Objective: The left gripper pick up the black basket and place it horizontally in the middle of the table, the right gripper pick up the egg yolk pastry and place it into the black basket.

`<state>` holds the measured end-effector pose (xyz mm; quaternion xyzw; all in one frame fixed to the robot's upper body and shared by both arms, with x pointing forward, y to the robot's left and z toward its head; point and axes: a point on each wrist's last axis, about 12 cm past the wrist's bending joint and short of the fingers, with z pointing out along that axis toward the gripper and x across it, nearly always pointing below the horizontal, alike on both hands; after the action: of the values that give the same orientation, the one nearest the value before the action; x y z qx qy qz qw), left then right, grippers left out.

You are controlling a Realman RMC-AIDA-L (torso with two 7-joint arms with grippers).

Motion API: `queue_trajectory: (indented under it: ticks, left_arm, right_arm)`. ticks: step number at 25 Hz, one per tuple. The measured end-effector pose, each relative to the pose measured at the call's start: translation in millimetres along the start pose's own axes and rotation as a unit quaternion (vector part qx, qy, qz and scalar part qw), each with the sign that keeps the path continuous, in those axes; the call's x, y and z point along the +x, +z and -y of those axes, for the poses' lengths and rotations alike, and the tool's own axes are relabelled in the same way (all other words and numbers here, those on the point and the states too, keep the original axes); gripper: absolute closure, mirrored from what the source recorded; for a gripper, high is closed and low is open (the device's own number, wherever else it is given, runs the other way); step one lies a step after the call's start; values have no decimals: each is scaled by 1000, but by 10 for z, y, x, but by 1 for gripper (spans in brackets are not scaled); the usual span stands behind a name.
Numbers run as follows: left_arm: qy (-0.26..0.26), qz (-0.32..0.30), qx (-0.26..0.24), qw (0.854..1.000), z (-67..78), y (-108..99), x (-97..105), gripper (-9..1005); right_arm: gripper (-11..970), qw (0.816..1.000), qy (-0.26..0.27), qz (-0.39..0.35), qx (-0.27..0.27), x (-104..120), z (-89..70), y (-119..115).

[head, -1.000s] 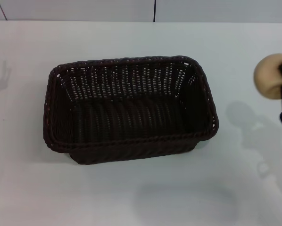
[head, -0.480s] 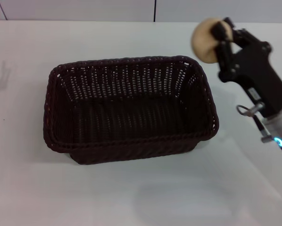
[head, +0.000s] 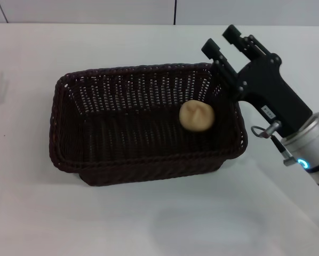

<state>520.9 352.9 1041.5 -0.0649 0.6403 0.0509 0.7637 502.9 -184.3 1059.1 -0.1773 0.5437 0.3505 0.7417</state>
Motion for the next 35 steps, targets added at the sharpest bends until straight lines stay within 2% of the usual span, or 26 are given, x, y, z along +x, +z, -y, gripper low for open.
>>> queue_trajectory:
  ticks: [2, 3, 4, 5, 6, 8, 11, 12, 13, 17, 22, 35]
  left_arm:
    - [1, -2, -2, 1000, -16, -19, 7, 177]
    - [1, -2, -2, 1000, -16, -19, 7, 177]
    - [1, -3, -6, 1000, -42, -45, 14, 177]
    - [1, -3, -6, 1000, -42, -45, 14, 177]
    - [2, -4, -8, 1000, -53, -58, 18, 177]
    - [3, -6, -13, 1000, -84, -96, 29, 177]
    - [3, -7, -14, 1000, -94, -109, 34, 177]
    - [4, -8, -15, 1000, -97, -113, 35, 177]
    - [4, -8, -15, 1000, -97, -113, 35, 177]
    - [18, -12, -15, 1000, -99, -138, 50, 177]
    - [24, -16, -16, 999, -101, -174, 70, 177]
    - [23, -33, -28, 999, -161, -284, 129, 177]
  right_arm:
    - [513, 999, -1, 11, 36, -18, 51, -132]
    - [491, 999, -1, 11, 36, -18, 51, -132]
    - [470, 997, -9, 22, 76, -46, 119, -294]
    - [449, 997, -9, 22, 76, -46, 119, -294]
    - [427, 994, -14, 29, 101, -66, 160, -389]
    - [367, 974, -40, 58, 215, -167, 325, -829]
    - [252, 967, -47, 63, 243, -191, 357, -942]
    - [213, 952, -59, 73, 293, -233, 404, -1132]
    - [197, 952, -59, 73, 293, -233, 404, -1132]
    - [133, 910, -85, 90, 397, -323, 445, -1568]
    - [132, 902, -93, 80, 413, -325, 423, -1688]
    - [132, 900, -99, 64, 420, -305, 402, -1762]
